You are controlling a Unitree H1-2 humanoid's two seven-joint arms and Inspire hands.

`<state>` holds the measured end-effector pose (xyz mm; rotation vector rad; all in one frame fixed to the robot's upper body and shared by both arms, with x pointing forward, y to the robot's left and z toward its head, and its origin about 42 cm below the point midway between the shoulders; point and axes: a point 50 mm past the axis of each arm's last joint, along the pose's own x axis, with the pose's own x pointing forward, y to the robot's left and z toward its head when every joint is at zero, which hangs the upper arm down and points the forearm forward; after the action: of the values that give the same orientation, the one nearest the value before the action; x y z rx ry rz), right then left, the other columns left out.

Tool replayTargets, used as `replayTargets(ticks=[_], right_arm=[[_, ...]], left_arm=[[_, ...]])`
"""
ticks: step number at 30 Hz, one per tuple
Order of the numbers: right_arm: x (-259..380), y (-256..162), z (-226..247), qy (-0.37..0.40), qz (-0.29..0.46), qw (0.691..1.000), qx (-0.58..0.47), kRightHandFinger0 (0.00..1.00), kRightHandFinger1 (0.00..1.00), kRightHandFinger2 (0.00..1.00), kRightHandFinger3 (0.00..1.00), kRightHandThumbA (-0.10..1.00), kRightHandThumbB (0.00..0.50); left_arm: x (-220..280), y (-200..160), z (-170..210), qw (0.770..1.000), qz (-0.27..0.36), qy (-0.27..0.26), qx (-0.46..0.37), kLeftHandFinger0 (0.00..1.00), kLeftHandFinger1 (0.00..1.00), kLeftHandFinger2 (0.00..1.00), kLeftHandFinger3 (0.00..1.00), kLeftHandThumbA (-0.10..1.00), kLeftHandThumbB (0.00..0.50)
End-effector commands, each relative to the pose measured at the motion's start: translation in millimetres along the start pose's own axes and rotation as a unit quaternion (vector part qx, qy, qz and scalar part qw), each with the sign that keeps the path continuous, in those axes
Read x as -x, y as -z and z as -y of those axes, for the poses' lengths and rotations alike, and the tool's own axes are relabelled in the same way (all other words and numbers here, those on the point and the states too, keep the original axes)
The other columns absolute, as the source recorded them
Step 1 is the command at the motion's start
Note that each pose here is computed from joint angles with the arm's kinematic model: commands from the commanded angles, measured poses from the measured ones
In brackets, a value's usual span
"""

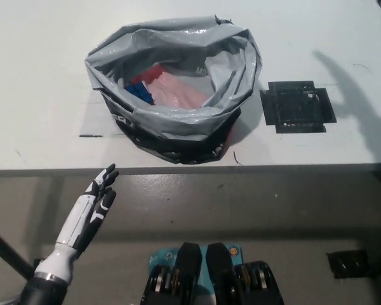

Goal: Use the right hand to pick up a rubix's cube and place it into a plastic bag and lift the bag

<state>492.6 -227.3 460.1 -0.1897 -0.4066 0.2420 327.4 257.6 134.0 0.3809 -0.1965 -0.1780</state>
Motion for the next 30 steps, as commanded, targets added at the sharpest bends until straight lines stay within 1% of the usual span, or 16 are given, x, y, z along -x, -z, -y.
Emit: replayTargets(ticks=[1,2,3,5,8,10,14,16,18,20,21,23,26,27,28,30], right_arm=[[202.8,-146.2,9.4,0.024,0.43,0.891,0.146,1.0,1.0,1.0,1.0,1.0,0.443],[206.9,-141.2,5.9,0.026,0.432,0.889,0.147,1.0,1.0,1.0,1.0,1.0,0.443],[218.2,-122.0,-3.1,0.024,0.432,0.888,0.156,1.0,1.0,1.0,1.0,1.0,0.402],[231.9,-102.4,-14.1,0.028,0.427,0.887,0.175,1.0,1.0,1.0,1.0,1.0,0.412],[247.0,-75.6,-31.3,0.063,0.43,0.877,0.206,1.0,1.0,1.0,1.0,1.0,0.386],[248.9,-47.1,-42.9,0.082,0.419,0.883,0.193,1.0,1.0,1.0,1.0,1.0,0.37],[248.5,-23.5,-54.2,0.08,0.394,0.898,0.178,1.0,1.0,1.0,1.0,1.0,0.4],[242.8,29.8,-69.7,0.052,0.275,0.94,0.194,1.0,1.0,1.0,1.0,1.0,0.394],[238.8,48.8,-73.7,0.04,0.234,0.953,0.19,1.0,1.0,1.0,1.0,1.0,0.378],[225.5,87.2,-76.4,0.033,0.169,0.97,0.17,1.0,1.0,1.0,1.0,1.0,0.37],[222.7,98.1,-77.8,0.033,0.147,0.976,0.157,1.0,1.0,1.0,1.0,1.0,0.392],[215.2,132.0,-83.8,0.034,0.095,0.986,0.136,1.0,1.0,1.0,1.0,1.0,0.357],[217.6,165.5,-91.6,0.03,0.051,0.991,0.121,1.0,1.0,1.0,1.0,1.0,0.302],[218.3,169.9,-92.4,0.031,0.046,0.991,0.119,1.0,1.0,1.0,1.0,1.0,0.299],[222.5,181.7,-93.5,0.033,0.029,0.993,0.113,1.0,1.0,1.0,1.0,1.0,0.291],[228.0,189.9,-94.6,0.033,0.015,0.993,0.11,1.0,1.0,1.0,1.0,1.0,0.291]], left_arm=[[-43.8,-39.7,-31.6,0.995,0.093,-0.028,-0.036,1.0,1.0,1.0,1.0,1.0,0.247],[-44.1,-40.3,-32.2,0.995,0.093,-0.029,-0.036,1.0,1.0,1.0,1.0,1.0,0.244],[-45.5,-41.7,-33.8,0.994,0.097,-0.033,-0.027,1.0,1.0,1.0,1.0,1.0,0.236],[-48.4,-43.5,-35.1,0.994,0.101,-0.041,-0.016,1.0,1.0,1.0,1.0,1.0,0.251],[-49.2,-44.3,-36.8,0.993,0.11,-0.045,-0.016,1.0,1.0,1.0,1.0,1.0,0.234],[-50.4,-45.8,-39.1,0.991,0.121,-0.051,-0.009,1.0,1.0,1.0,1.0,1.0,0.244],[-49.0,-45.4,-38.1,0.991,0.126,-0.049,-0.007,1.0,1.0,1.0,1.0,1.0,0.242],[-48.6,-45.2,-39.1,0.99,0.128,-0.052,-0.014,1.0,1.0,1.0,1.0,1.0,0.253],[-47.2,-44.1,-38.9,0.991,0.126,-0.053,-0.015,1.0,1.0,1.0,1.0,1.0,0.249],[-42.3,-40.2,-35.5,0.991,0.121,-0.051,-0.011,1.0,1.0,1.0,1.0,1.0,0.247],[-39.6,-38.8,-34.5,0.992,0.118,-0.051,-0.012,1.0,1.0,1.0,1.0,1.0,0.251],[-32.1,-34.8,-32.4,0.993,0.111,-0.05,-0.011,1.0,1.0,1.0,1.0,1.0,0.253],[-22.3,-28.3,-32.5,0.993,0.103,-0.052,-0.015,1.0,1.0,1.0,1.0,1.0,0.237],[-20.9,-27.4,-32.6,0.993,0.102,-0.052,-0.015,1.0,1.0,1.0,1.0,1.0,0.236],[-16.9,-24.1,-31.6,0.994,0.095,-0.05,-0.012,1.0,1.0,1.0,1.0,1.0,0.256],[-12.5,-21.1,-29.5,0.995,0.089,-0.048,-0.011,1.0,1.0,1.0,1.0,1.0,0.254]])
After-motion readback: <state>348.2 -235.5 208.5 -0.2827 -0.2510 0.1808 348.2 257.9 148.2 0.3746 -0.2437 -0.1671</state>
